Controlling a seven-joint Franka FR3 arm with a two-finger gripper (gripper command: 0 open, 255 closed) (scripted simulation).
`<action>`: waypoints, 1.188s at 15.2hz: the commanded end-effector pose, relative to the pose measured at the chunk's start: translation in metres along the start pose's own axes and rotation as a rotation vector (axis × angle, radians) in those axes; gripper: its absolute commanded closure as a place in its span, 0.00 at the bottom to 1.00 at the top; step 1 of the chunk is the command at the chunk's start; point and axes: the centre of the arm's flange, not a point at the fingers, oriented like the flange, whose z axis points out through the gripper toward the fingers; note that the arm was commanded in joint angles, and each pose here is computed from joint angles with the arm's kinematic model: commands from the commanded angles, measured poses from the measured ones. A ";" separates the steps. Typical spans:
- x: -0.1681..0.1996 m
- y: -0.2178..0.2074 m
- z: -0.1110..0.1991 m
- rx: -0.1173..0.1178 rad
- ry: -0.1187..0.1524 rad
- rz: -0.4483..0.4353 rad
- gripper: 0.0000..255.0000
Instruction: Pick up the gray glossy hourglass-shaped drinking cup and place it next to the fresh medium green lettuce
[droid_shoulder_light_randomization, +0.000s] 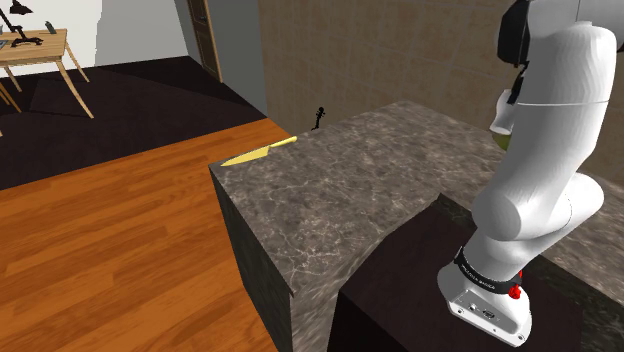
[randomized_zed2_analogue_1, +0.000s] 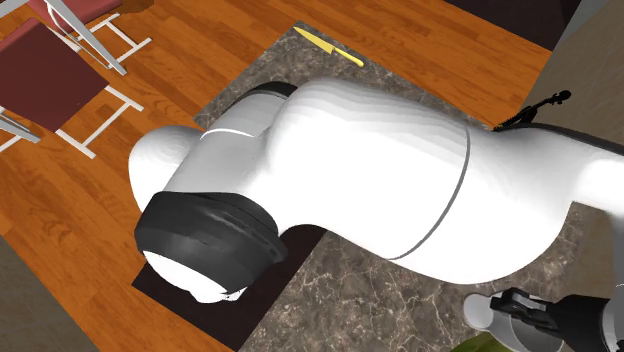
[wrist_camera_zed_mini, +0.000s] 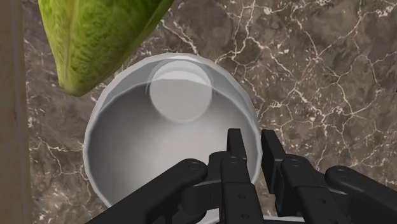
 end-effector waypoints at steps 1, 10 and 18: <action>0.001 0.001 0.010 -0.001 0.000 0.000 1.00; 0.003 0.009 0.057 -0.001 0.000 0.000 1.00; 0.004 0.016 0.099 -0.001 0.000 0.000 1.00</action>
